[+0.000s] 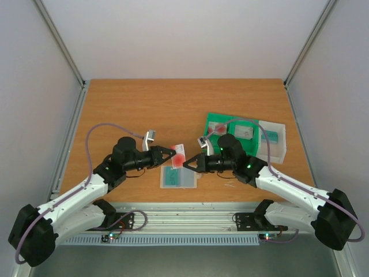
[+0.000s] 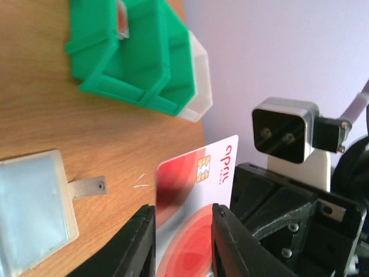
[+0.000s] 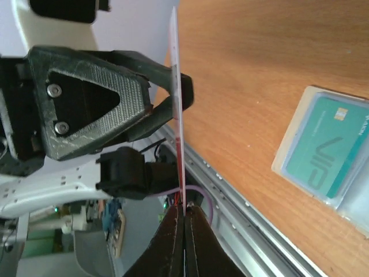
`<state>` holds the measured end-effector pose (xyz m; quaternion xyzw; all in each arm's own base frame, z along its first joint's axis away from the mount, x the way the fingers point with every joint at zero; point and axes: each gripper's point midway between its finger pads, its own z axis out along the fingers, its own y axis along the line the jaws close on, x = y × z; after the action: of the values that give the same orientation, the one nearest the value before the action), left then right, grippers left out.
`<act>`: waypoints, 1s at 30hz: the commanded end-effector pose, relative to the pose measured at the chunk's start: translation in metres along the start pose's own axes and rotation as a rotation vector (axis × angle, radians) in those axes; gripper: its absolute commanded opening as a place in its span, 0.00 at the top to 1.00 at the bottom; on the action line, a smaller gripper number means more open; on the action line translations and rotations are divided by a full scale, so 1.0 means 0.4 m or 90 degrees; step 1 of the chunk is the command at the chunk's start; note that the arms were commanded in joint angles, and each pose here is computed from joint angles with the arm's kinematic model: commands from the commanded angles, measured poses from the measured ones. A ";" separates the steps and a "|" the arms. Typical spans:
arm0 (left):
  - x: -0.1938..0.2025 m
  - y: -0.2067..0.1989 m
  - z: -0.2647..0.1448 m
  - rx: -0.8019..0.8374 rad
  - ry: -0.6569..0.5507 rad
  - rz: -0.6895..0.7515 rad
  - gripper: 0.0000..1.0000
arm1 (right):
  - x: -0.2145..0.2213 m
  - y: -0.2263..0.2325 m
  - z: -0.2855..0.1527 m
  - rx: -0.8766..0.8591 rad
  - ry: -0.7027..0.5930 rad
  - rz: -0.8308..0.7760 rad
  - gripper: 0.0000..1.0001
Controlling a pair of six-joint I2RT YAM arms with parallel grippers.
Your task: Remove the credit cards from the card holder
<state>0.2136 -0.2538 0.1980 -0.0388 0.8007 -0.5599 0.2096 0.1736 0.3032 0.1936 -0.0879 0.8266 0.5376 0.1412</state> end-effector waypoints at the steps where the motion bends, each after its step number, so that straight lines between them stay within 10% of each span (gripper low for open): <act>1: 0.002 -0.122 -0.028 0.108 0.007 0.064 0.67 | 0.039 0.067 -0.055 -0.028 0.049 -0.110 0.99; 7: 0.054 -0.197 -0.064 0.146 0.096 0.134 0.48 | 0.100 0.124 -0.117 -0.053 0.126 -0.185 0.99; 15: 0.130 -0.221 -0.122 0.112 0.229 0.224 0.47 | 0.149 0.204 -0.158 -0.147 0.201 -0.248 0.99; 25: 0.170 -0.253 -0.147 0.166 0.296 0.243 0.69 | 0.151 0.225 -0.165 -0.154 0.229 -0.262 0.98; 30: 0.167 -0.244 -0.138 0.159 0.297 0.243 0.96 | 0.152 0.214 -0.164 -0.142 0.228 -0.260 0.97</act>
<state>0.1170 -0.2599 0.2755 0.2507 0.7556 -0.5923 0.1241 0.0838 0.2808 0.2683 -0.3513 0.7437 0.5623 0.0855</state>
